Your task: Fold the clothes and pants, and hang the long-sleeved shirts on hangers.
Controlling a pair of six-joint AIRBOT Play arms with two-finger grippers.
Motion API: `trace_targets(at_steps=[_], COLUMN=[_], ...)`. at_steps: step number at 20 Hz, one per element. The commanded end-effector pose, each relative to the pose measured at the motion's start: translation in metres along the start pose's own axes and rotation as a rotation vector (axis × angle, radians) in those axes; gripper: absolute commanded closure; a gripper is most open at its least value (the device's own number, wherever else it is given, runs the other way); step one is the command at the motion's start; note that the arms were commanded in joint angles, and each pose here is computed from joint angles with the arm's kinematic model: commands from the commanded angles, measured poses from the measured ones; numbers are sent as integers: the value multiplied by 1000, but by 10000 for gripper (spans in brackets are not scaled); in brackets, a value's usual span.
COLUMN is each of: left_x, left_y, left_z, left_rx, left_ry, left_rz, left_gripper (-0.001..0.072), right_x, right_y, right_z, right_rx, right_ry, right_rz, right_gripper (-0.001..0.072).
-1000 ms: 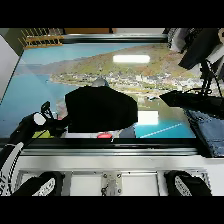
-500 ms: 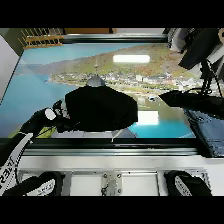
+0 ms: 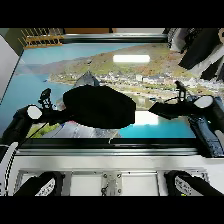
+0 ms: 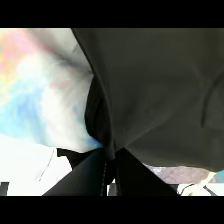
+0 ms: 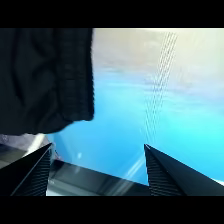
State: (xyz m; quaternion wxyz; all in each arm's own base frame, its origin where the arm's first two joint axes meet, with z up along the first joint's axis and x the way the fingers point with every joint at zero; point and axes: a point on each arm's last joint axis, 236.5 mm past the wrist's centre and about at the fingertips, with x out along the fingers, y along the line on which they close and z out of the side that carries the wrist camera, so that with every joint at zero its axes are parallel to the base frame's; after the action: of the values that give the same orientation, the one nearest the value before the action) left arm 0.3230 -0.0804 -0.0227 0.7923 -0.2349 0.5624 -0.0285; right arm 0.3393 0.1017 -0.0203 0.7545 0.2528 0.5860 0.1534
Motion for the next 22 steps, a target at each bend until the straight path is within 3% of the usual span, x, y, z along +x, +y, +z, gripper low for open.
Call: trace_targets(at_steps=[1, 11, 12, 13, 15, 19, 22], left_x=[-14, -13, -13, -13, -13, -35, -138], left_y=[-6, -6, -6, -6, -6, -14, -61], left_z=[7, 8, 8, 8, 8, 27, 86], left_rx=[21, 20, 20, 20, 20, 27, 93], left_ry=[-49, -52, -53, -53, -52, -112, -371], left_rz=[-18, -18, -18, -18, -18, -35, -131], left_gripper=[699, 700, 699, 699, 699, 700, 699], right_x=[68, 130, 132, 133, 135, 99, -5], right_y=[-6, 40, 43, 45, 49, 71, 122], right_z=[-29, -47, -48, -48, -46, -12, 45], right_rx=[81, -49, -58, -68, -94, -290, -534], right_ry=[166, 144, 142, 136, 123, 71, -79], right_rz=[24, 23, 23, 21, 22, 18, -15], right_gripper=[125, 151, 247, 418, 693, 688, 688])
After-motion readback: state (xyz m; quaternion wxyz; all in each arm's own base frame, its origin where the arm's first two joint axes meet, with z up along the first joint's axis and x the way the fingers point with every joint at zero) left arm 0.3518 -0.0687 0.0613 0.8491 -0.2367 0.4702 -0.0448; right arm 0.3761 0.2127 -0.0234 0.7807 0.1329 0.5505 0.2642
